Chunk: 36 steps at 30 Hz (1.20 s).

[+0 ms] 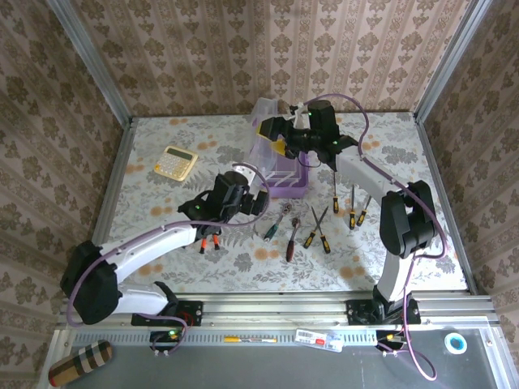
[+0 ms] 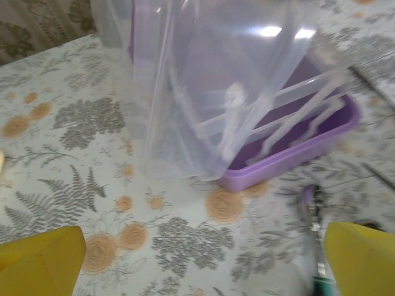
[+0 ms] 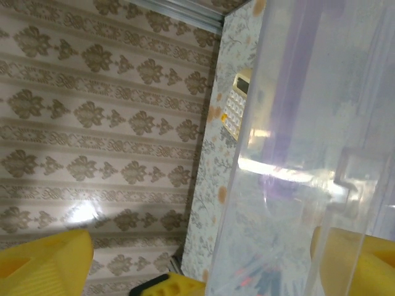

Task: Pack the tool kit

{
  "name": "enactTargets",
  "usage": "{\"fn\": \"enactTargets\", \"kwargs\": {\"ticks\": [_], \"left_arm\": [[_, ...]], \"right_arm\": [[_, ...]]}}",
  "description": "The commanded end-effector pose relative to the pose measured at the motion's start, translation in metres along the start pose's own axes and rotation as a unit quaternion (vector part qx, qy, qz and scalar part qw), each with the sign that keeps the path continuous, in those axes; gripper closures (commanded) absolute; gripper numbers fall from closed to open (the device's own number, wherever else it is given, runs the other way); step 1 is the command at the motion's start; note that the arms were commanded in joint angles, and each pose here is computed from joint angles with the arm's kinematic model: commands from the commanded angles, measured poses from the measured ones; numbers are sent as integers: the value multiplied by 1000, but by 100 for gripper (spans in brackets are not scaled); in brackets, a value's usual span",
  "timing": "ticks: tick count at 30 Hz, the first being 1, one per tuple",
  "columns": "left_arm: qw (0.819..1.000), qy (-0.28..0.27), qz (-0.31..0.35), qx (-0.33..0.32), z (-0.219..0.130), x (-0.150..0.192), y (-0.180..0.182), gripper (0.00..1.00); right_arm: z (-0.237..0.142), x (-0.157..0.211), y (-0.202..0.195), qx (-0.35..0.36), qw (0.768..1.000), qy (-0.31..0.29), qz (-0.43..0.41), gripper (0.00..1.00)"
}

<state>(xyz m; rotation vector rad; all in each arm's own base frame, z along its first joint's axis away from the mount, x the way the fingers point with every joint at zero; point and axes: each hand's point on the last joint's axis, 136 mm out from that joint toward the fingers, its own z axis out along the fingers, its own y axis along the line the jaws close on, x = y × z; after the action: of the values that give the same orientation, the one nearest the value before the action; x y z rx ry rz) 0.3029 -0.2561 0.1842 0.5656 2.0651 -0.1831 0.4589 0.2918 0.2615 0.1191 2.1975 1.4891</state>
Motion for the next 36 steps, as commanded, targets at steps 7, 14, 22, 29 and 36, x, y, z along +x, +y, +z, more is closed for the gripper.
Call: {"fn": "enactTargets", "kwargs": {"ticks": [7, 14, 22, 29, 36], "left_arm": [[993, -110, 6, -35, 22, -61, 5, 0], [991, -120, -22, -59, 38, -65, 15, 0], [991, -118, -13, -66, 58, -71, 16, 0], [989, -131, -15, -69, 60, -74, 18, 11], [989, -134, -11, -58, 58, -79, 18, 27]], "right_arm": [[3, -13, 5, -37, 999, -13, 22, 7], [6, -12, 2, -39, 999, -9, 27, 7], [6, -12, 0, -42, 999, -9, 28, 7], [6, -12, -4, -43, 999, -8, 33, 8], [2, -16, -7, -45, 998, -11, 35, 8]]}}
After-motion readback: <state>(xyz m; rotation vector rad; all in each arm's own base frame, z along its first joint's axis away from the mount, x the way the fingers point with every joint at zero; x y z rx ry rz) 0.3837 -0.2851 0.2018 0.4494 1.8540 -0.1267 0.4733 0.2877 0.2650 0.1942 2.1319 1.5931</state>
